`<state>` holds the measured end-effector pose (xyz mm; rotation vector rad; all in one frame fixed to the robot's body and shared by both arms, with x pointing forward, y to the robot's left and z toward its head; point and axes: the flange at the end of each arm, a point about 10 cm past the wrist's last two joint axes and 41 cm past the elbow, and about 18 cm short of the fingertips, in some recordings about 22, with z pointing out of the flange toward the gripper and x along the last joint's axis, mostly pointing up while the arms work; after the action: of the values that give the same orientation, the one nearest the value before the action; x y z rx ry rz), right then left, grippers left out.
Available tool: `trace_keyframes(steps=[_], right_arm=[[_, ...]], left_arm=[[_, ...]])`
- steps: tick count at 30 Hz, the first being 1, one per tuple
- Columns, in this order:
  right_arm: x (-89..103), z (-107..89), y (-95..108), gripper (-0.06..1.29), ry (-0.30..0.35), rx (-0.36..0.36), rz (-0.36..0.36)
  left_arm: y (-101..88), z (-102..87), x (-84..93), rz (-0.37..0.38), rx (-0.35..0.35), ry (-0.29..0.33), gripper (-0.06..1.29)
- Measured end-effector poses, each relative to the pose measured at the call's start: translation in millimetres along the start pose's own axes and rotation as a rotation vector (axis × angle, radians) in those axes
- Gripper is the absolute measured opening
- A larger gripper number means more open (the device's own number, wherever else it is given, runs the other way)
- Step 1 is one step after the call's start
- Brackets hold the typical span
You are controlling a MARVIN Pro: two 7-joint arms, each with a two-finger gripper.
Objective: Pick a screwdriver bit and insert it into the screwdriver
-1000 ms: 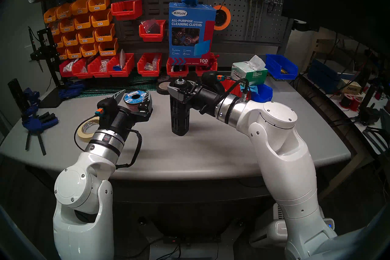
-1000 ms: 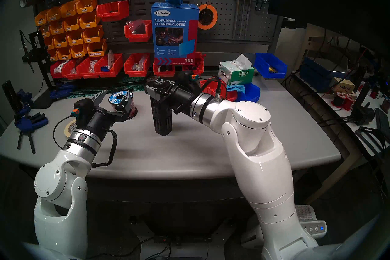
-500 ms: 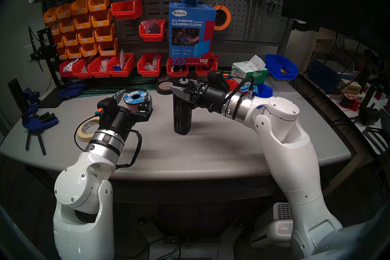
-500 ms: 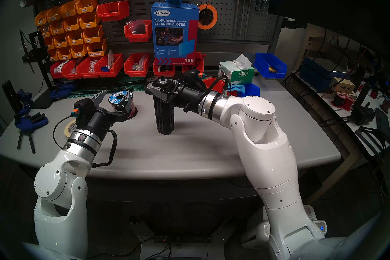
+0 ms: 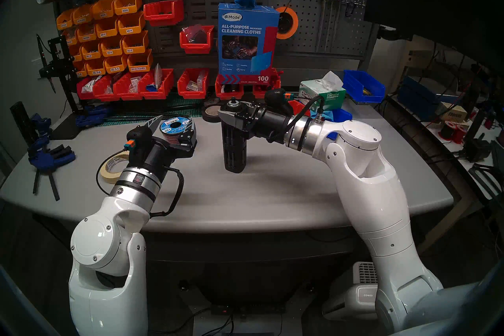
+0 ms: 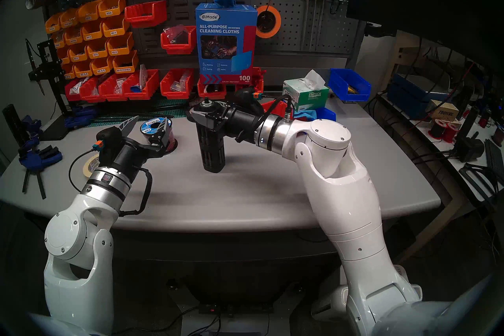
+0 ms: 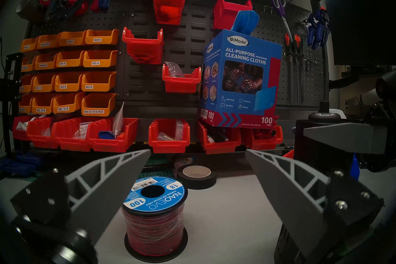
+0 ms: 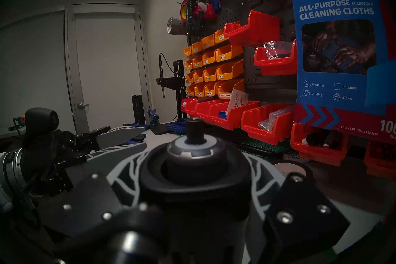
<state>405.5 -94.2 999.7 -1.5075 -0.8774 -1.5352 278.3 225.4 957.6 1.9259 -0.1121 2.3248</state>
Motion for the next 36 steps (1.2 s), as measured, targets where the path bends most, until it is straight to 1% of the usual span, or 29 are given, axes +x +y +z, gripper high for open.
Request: trace_keyframes(steps=[3,7,14,19,24,29,32,36], right_arm=[[-0.2,0.2,2.5,0.57,0.002,-0.001,-0.001],[-0.3,1.1,6.0,0.57,0.003,-0.001,-0.002],[-0.4,4.9,12.6,0.57,0.002,-0.002,-0.008],[-0.3,9.5,15.5,0.57,-0.002,-0.004,-0.020],[-0.2,14.1,16.5,0.57,-0.003,-0.004,-0.028],[-0.2,18.0,17.5,0.57,-0.003,-0.009,-0.031],[-0.3,19.5,18.2,0.57,-0.003,-0.013,-0.031],[-0.4,20.7,18.9,0.57,-0.002,-0.018,-0.029]], left_arm=[[-1.6,-1.2,2.1,0.004,-0.024,0.000,1.21],[-0.2,-4.9,5.3,0.001,-0.072,-0.010,1.21],[-1.7,-12.5,5.4,-0.037,-0.159,-0.068,1.21],[0.6,-14.7,5.4,-0.057,-0.208,-0.086,1.21],[4.0,-16.1,4.0,-0.070,-0.232,-0.099,1.21],[14.3,-17.2,0.1,-0.090,-0.253,-0.108,1.21],[21.0,-17.7,-3.1,-0.092,-0.253,-0.114,1.21],[28.6,-16.5,-5.7,-0.075,-0.245,-0.112,1.21]])
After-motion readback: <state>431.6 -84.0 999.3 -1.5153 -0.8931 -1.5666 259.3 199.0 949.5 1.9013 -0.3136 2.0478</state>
